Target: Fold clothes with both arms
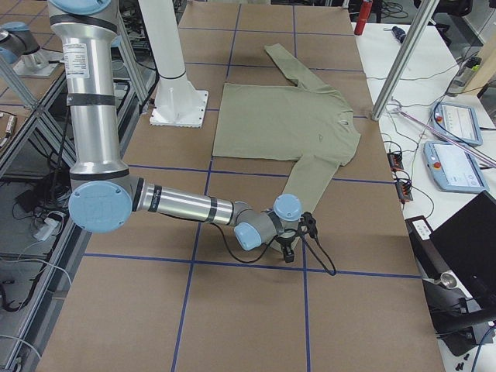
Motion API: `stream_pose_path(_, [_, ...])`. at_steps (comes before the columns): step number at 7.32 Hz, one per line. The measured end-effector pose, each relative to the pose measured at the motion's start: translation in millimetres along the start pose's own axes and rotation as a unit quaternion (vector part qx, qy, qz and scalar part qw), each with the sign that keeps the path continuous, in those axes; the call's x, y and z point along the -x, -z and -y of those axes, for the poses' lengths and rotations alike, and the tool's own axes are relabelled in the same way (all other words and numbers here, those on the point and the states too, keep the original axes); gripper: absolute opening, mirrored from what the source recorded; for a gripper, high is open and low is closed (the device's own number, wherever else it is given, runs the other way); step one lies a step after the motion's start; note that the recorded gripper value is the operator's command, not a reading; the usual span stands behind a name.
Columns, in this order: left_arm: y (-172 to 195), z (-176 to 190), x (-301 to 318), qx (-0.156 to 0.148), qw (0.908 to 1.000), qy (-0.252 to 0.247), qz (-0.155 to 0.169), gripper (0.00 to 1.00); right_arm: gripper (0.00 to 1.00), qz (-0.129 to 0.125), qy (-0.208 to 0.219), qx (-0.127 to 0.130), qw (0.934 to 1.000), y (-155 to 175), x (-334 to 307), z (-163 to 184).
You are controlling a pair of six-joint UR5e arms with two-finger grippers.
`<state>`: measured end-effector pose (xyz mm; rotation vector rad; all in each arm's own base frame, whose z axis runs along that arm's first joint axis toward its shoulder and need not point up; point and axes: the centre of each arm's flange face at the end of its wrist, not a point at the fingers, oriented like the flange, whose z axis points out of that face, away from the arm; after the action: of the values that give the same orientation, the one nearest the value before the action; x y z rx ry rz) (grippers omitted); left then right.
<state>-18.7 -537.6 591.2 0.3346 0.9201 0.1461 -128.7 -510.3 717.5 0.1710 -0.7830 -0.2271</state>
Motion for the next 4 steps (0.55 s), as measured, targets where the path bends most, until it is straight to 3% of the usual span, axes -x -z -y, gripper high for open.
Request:
stream_pose_path(3, [1.5,0.5,-1.6,-0.002,1.0,-0.002,0.0,0.99,0.7,0.0,-0.001,0.002,1.0,-0.8,-0.3,-0.4])
stream_pose_path(4, [1.7,0.9,-1.8,-0.002,1.0,-0.002,0.0,0.99,0.6,0.0,-0.001,0.002,1.0,-0.8,-0.3,-0.5])
